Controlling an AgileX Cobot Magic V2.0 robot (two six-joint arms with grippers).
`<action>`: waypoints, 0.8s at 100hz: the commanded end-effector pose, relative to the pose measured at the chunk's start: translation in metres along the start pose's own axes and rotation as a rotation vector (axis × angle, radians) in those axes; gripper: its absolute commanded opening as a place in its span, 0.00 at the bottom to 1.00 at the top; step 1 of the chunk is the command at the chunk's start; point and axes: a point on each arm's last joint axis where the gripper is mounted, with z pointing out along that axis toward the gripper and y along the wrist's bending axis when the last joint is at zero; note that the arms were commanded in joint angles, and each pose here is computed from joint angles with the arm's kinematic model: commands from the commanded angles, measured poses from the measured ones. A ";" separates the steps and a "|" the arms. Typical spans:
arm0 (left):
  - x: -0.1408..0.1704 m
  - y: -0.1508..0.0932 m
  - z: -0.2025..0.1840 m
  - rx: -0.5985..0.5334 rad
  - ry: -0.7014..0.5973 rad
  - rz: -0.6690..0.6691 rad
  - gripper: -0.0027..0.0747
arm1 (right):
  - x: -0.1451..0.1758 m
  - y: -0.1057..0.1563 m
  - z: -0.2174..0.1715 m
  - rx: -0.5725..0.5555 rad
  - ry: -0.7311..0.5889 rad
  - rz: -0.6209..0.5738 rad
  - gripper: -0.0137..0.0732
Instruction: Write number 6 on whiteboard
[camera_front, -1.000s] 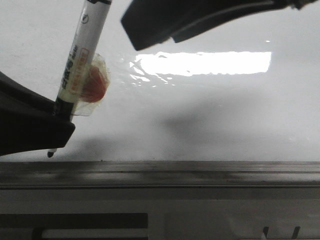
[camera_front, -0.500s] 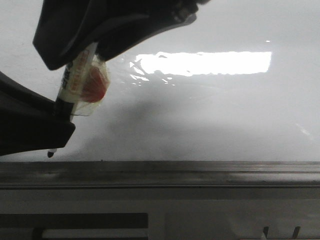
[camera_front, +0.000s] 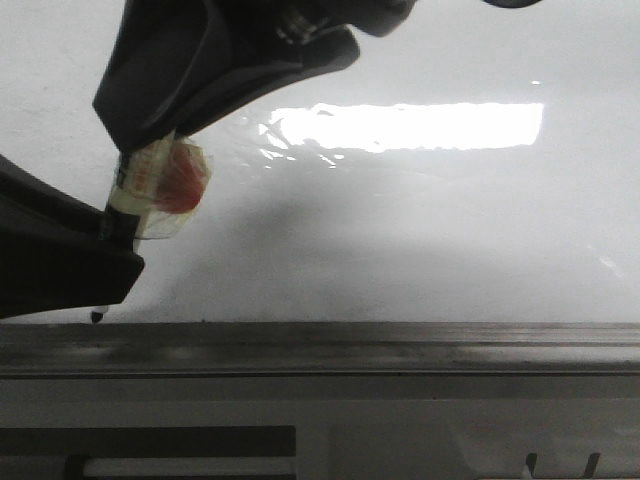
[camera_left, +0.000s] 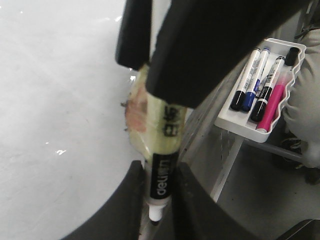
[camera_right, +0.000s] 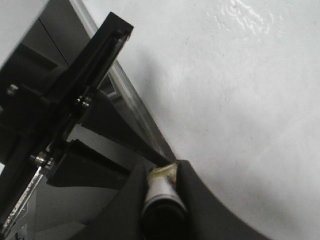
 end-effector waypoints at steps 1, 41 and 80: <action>-0.018 0.001 -0.002 -0.002 -0.119 0.001 0.02 | -0.020 -0.001 -0.012 0.020 -0.130 0.003 0.08; -0.026 0.005 -0.021 -0.027 -0.203 -0.148 0.55 | -0.023 -0.004 -0.022 0.032 -0.154 0.008 0.08; -0.040 0.014 -0.082 -0.108 -0.479 -0.235 0.55 | -0.030 -0.026 -0.071 0.122 -0.251 0.058 0.08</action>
